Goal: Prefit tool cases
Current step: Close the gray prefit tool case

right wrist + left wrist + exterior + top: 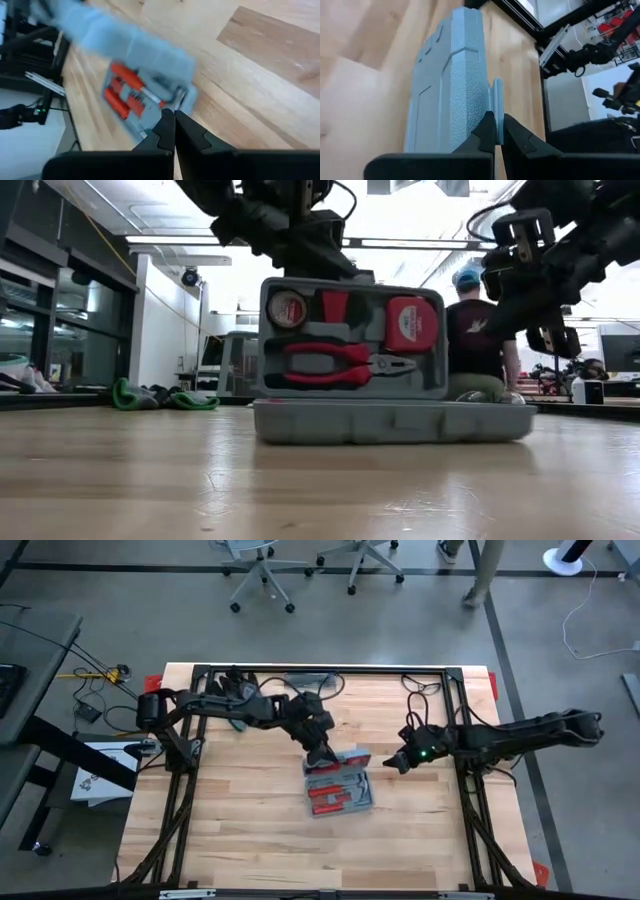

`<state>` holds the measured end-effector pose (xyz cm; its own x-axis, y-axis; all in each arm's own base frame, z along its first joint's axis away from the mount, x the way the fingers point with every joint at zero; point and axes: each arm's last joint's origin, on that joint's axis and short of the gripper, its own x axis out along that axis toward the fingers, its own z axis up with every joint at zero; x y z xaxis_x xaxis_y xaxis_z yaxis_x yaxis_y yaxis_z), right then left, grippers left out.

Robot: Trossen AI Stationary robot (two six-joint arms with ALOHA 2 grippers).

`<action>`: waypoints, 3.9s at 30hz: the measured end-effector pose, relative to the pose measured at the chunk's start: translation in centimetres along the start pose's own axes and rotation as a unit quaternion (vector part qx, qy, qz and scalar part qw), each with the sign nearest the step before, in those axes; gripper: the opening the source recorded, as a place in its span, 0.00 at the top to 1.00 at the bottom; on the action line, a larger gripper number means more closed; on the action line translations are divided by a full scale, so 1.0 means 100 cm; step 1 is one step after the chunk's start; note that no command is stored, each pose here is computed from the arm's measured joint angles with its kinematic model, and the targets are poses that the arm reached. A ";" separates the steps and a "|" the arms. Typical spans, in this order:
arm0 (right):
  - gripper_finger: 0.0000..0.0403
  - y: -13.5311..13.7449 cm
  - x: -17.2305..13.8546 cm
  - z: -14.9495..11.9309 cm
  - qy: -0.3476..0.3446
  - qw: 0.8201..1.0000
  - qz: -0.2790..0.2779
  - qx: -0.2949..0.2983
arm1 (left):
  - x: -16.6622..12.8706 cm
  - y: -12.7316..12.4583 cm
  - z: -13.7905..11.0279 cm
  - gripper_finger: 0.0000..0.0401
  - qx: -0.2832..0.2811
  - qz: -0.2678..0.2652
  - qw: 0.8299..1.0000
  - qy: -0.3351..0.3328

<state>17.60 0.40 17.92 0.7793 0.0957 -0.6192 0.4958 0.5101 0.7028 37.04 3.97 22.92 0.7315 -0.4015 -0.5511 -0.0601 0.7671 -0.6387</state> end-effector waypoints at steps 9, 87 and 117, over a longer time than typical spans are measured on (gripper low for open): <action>1.00 0.011 0.015 -0.006 0.108 0.990 0.094 -0.010 | 0.020 -0.017 -0.008 1.00 -0.004 0.017 1.000 -0.017; 1.00 0.074 0.093 -0.036 0.051 0.967 -0.109 -0.225 | 0.067 -0.067 -0.057 0.80 -0.045 0.023 0.999 0.006; 1.00 0.077 0.070 0.009 0.016 0.965 -0.064 -0.253 | 0.107 -0.127 -0.123 0.92 -0.107 0.077 0.986 -0.097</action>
<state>27.24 4.23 19.36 0.7076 0.0258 -0.7061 0.3313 0.8705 0.3639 37.27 -16.22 18.49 0.8173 -0.1687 -0.5509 -0.3080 0.6801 -0.6653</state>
